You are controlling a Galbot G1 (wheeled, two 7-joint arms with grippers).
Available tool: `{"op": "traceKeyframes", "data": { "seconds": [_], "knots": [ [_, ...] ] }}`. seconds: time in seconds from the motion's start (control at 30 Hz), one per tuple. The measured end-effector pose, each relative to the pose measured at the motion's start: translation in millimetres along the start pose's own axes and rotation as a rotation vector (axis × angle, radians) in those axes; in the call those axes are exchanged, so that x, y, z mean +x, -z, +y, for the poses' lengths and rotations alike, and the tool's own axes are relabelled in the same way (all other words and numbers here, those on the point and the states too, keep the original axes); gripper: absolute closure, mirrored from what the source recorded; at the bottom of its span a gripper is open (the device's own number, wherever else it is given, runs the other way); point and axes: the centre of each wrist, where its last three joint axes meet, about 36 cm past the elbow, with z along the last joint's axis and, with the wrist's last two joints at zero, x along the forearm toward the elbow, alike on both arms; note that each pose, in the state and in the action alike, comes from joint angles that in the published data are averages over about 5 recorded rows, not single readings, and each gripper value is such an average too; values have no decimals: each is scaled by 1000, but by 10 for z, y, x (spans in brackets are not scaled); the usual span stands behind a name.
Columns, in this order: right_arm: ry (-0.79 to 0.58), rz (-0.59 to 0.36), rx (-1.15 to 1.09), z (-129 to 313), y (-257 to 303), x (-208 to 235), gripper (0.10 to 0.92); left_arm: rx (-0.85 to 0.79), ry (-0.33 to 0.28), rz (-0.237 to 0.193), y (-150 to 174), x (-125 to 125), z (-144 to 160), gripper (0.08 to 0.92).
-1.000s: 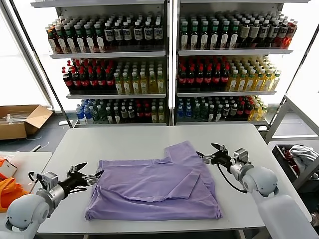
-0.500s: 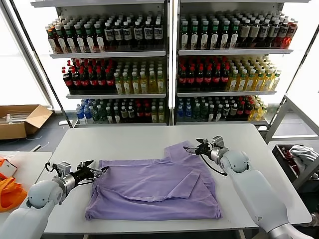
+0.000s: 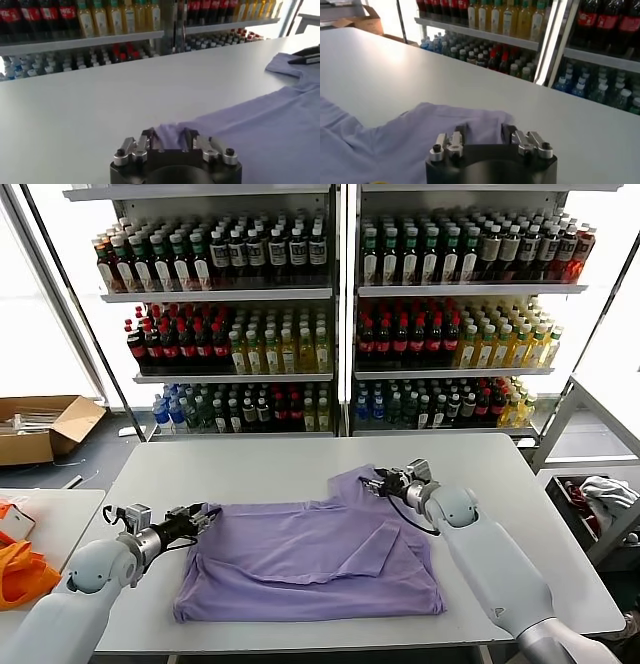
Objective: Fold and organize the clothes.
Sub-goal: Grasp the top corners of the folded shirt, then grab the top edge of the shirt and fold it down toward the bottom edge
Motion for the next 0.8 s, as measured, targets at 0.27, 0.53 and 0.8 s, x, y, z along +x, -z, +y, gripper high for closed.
{"op": "traceKeyframes", "data": {
  "seconds": [0.27, 0.53, 0.8],
  "knots": [
    [12, -53, -39, 73, 79, 129, 881, 4, -12, -5, -7, 42, 5, 865],
    [26, -156, -80, 130, 186, 524, 916, 3, -6, -27, 51, 208, 15, 913],
    [33, -228, -98, 200, 47, 1108, 916, -10, -20, -82, 123, 468, -157, 913]
  ]
}}
